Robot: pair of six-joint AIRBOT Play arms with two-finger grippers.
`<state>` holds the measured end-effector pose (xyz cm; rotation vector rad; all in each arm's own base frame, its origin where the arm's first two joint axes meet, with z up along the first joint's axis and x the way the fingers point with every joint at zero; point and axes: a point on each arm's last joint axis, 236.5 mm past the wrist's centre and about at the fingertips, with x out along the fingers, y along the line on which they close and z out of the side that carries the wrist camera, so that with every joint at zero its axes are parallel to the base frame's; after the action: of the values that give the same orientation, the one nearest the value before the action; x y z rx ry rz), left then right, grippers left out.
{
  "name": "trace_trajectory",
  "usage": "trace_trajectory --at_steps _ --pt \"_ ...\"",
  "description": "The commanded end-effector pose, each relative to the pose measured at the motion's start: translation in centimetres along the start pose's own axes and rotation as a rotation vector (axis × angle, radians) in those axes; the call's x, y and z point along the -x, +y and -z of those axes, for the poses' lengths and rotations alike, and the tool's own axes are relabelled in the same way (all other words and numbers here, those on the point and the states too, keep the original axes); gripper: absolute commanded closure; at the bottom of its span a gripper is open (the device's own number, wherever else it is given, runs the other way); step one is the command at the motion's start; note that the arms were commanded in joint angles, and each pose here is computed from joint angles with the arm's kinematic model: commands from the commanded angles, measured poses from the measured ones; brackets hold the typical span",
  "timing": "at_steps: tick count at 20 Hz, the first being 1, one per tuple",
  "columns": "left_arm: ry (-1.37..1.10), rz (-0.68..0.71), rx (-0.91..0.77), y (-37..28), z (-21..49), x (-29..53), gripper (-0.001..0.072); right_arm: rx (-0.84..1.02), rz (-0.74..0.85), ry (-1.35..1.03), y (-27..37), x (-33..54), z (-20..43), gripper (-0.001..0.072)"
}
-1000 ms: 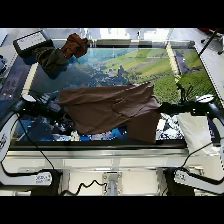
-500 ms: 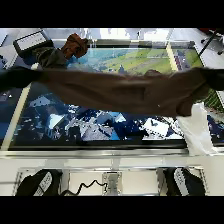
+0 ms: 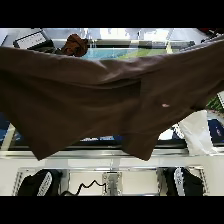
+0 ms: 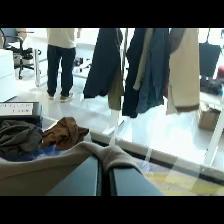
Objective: Fold the shirts.
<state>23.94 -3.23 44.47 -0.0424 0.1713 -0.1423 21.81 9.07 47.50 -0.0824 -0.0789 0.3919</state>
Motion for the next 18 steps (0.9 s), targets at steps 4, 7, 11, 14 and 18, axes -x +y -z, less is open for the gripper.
trace_trajectory --at_steps 4,7,11,14,18 --pt "0.133 -0.083 0.026 3.7 2.4 -4.6 0.0699 -0.008 0.109 0.051 -3.5 -0.5 0.3 0.0679" --pt "0.393 -0.082 0.115 6.4 9.4 -11.9 0.0698 -0.19 0.064 0.209 -8.2 -4.4 6.2 0.0678" --pt "0.621 0.024 0.262 6.6 17.5 -20.4 0.0698 -0.468 -0.008 0.43 -13.6 -9.1 17.0 0.0678" --pt "0.637 0.021 0.298 7.4 20.2 -25.0 0.0699 -0.581 -0.041 0.527 -15.4 -11.9 22.9 0.0678" --pt "0.547 0.001 0.302 8.1 18.6 -27.7 0.07 -0.602 -0.104 0.571 -14.2 -16.8 26.9 0.0678"
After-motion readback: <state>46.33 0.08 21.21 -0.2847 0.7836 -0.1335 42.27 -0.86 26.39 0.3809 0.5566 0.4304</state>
